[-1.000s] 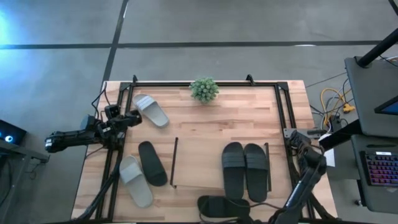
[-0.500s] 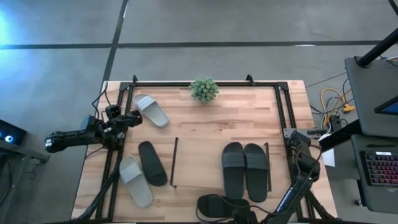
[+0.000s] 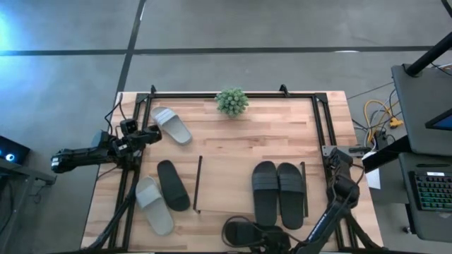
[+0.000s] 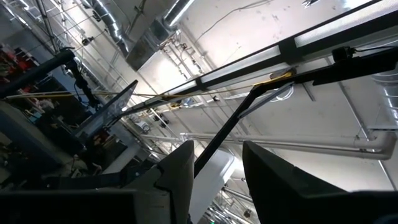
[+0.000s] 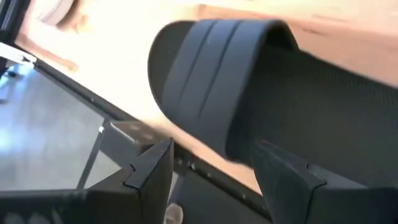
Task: Pick and place slides into the shelf
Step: Put the black slipper on the shelf
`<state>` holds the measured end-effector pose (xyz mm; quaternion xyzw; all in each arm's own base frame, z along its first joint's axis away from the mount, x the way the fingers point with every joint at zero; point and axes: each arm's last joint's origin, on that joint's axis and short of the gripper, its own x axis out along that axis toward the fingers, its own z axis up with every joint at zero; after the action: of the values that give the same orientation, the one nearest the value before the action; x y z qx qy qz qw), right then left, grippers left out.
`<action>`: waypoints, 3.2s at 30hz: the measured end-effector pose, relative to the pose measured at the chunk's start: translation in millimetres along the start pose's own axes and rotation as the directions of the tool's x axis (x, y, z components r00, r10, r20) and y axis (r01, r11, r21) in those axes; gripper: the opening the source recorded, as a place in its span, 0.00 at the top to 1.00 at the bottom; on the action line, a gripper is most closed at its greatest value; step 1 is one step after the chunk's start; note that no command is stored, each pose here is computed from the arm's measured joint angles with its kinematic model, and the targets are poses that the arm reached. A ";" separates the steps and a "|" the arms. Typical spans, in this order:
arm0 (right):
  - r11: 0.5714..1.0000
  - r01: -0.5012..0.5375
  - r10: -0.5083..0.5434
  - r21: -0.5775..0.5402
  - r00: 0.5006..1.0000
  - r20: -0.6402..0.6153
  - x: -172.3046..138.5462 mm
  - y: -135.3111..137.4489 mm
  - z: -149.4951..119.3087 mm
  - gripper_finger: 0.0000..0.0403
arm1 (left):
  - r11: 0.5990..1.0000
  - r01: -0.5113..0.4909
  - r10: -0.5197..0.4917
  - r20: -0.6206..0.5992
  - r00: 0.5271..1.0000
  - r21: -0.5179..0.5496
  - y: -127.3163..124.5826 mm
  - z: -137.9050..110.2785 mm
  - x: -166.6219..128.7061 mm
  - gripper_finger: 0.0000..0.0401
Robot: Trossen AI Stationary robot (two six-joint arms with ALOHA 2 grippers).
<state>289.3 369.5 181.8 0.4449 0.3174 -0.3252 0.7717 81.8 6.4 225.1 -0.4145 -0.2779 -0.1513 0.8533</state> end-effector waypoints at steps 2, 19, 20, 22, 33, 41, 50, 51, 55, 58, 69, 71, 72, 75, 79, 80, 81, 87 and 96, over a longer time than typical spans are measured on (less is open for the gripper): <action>1.000 0.005 -0.005 -0.010 1.000 0.005 2.9 1.5 3.3 0.49 | 1.000 0.001 -0.001 0.000 1.000 0.000 -0.1 0.0 0.0 0.69; 1.000 -0.006 0.006 0.017 1.000 -0.025 22.7 0.8 5.4 0.49 | 1.000 0.001 -0.001 0.000 1.000 0.001 -0.1 0.1 0.0 0.69; 1.000 -0.008 0.008 0.019 1.000 -0.026 23.3 0.5 5.0 0.49 | 1.000 0.001 -0.001 0.000 1.000 0.000 -0.1 0.0 0.0 0.69; 1.000 -0.004 0.005 0.017 1.000 -0.027 23.5 0.1 5.0 0.49 | 1.000 0.002 -0.002 0.001 1.000 0.001 -0.2 0.1 0.0 0.69; 1.000 -0.005 0.005 0.002 1.000 -0.027 23.6 0.0 5.0 0.49 | 1.000 0.002 -0.002 0.001 1.000 0.001 -0.2 0.1 0.0 0.69; 1.000 -0.001 0.001 0.002 1.000 -0.024 25.4 1.0 7.3 0.56 | 1.000 0.002 -0.002 0.001 1.000 0.000 -0.2 0.1 0.0 0.69; 1.000 -0.007 0.006 -0.023 0.999 -0.050 24.8 2.4 6.3 0.87 | 1.000 0.002 -0.002 0.001 1.000 0.000 -0.2 0.1 0.0 0.69; 1.000 -0.009 0.008 -0.023 0.999 -0.050 24.7 2.6 6.3 0.91 | 1.000 0.002 -0.002 0.001 1.000 0.001 -0.2 0.1 0.0 0.69; 1.000 -0.009 0.008 -0.023 0.999 -0.051 24.8 2.7 6.5 0.97 | 1.000 0.002 -0.002 0.001 1.000 0.000 -0.2 0.1 0.0 0.69; 1.000 -0.012 0.011 -0.019 0.999 -0.052 24.7 3.1 6.3 0.97 | 1.000 0.002 -0.002 0.001 1.000 0.001 -0.2 0.1 0.0 0.69; 0.983 -0.181 0.181 0.036 0.983 -0.008 -9.9 29.6 3.6 0.98 | 1.000 0.003 -0.003 0.001 1.000 0.001 -0.2 0.1 0.0 0.69; 0.975 -0.219 0.220 0.037 0.975 -0.021 -21.6 38.1 4.0 0.98 | 1.000 0.003 -0.003 0.000 1.000 0.000 -0.2 0.1 0.0 0.69; 0.968 -0.245 0.247 0.046 0.968 -0.037 -28.5 43.7 4.2 0.98 | 1.000 0.003 -0.003 0.000 1.000 0.000 -0.3 0.1 0.0 0.69; 0.953 -0.301 0.302 0.030 0.952 -0.051 -49.2 56.3 8.3 0.98 | 1.000 0.003 -0.003 0.001 1.000 0.000 -0.3 0.1 0.0 0.69; 0.929 -0.371 0.370 -0.003 0.927 -0.059 -74.1 72.8 18.4 0.98 | 1.000 0.002 -0.002 0.000 1.000 0.000 -0.2 0.1 0.0 0.69; 0.923 -0.385 0.385 -0.009 0.922 -0.041 -80.3 76.4 22.7 0.98 | 1.000 0.003 -0.003 0.000 1.000 0.000 -0.2 0.1 0.0 0.69; 0.919 -0.393 0.393 -0.017 0.919 -0.006 -85.2 78.8 27.6 0.98 | 1.000 0.003 -0.003 0.001 1.000 0.000 -0.2 0.1 0.0 0.69; 0.888 -0.460 0.442 -0.012 0.845 0.302 -116.1 84.7 69.1 0.98 | 0.999 0.021 -0.023 -0.029 0.999 -0.049 -0.9 -0.7 0.0 0.69; 0.893 -0.450 0.385 0.031 0.796 0.468 -128.5 95.9 143.4 0.96 | 1.000 0.017 -0.017 -0.014 1.000 0.000 -0.9 -0.2 0.0 0.69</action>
<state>317.9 307.3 385.8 0.4698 0.0002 -0.2622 0.8429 81.4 5.7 225.5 -0.4109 -0.2753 -0.1617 0.8539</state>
